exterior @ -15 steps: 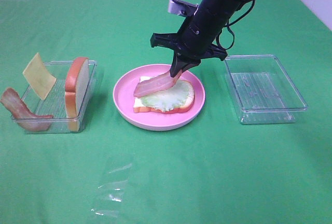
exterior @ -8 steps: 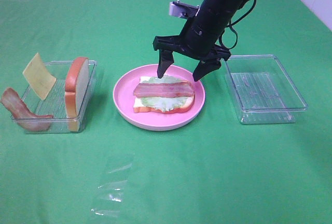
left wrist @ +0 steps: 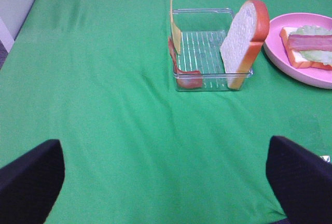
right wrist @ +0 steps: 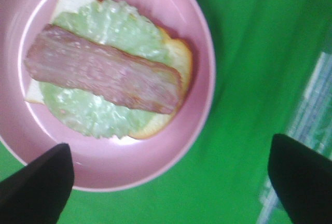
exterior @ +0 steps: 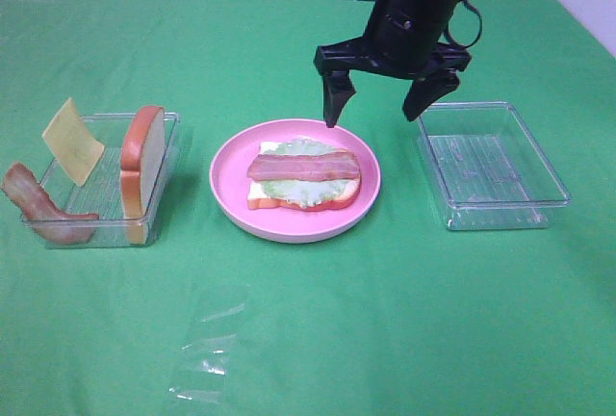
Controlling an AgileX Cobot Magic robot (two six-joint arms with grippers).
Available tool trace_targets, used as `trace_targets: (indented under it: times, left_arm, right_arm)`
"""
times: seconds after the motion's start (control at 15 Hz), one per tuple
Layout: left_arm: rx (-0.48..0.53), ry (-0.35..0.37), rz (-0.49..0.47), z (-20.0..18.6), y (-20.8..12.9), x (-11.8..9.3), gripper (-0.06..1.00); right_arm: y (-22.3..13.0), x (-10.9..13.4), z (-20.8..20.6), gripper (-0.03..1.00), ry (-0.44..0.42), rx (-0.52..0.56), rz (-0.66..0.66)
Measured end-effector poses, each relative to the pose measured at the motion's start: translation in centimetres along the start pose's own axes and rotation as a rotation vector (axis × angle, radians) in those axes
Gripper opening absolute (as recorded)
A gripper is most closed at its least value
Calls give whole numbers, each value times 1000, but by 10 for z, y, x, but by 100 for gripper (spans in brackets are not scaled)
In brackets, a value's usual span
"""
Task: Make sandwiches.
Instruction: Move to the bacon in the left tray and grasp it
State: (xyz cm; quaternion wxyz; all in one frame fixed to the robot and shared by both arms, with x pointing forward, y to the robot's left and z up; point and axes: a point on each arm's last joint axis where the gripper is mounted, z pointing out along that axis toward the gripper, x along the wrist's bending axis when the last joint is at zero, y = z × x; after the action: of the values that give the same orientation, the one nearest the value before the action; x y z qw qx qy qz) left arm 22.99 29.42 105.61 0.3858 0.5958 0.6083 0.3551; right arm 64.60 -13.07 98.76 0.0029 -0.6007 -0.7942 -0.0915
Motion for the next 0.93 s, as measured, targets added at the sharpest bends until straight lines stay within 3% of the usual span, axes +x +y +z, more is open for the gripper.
trace_targets:
  times: [0.33, 0.53, 0.67, 0.8, 0.93]
  left_arm:
    - [0, 0, 0, 0, 0, 0, 97]
    - [0, 0, 0, 0, 0, 0, 97]
    - [0, 0, 0, 0, 0, 0, 97]
    - [0, 0, 0, 0, 0, 0, 97]
    - [0, 0, 0, 0, 0, 0, 97]
  right_arm:
    - [-15, -120, -48, 97, -117, -1, 245]
    - [-31, -159, -58, 97, -147, 36, 334]
    - [-50, -163, -61, 97, -174, 74, 338]
    - [-85, -151, -66, 97, -169, 117, 336]
    - [-129, -135, -82, 97, -158, 84, 337]
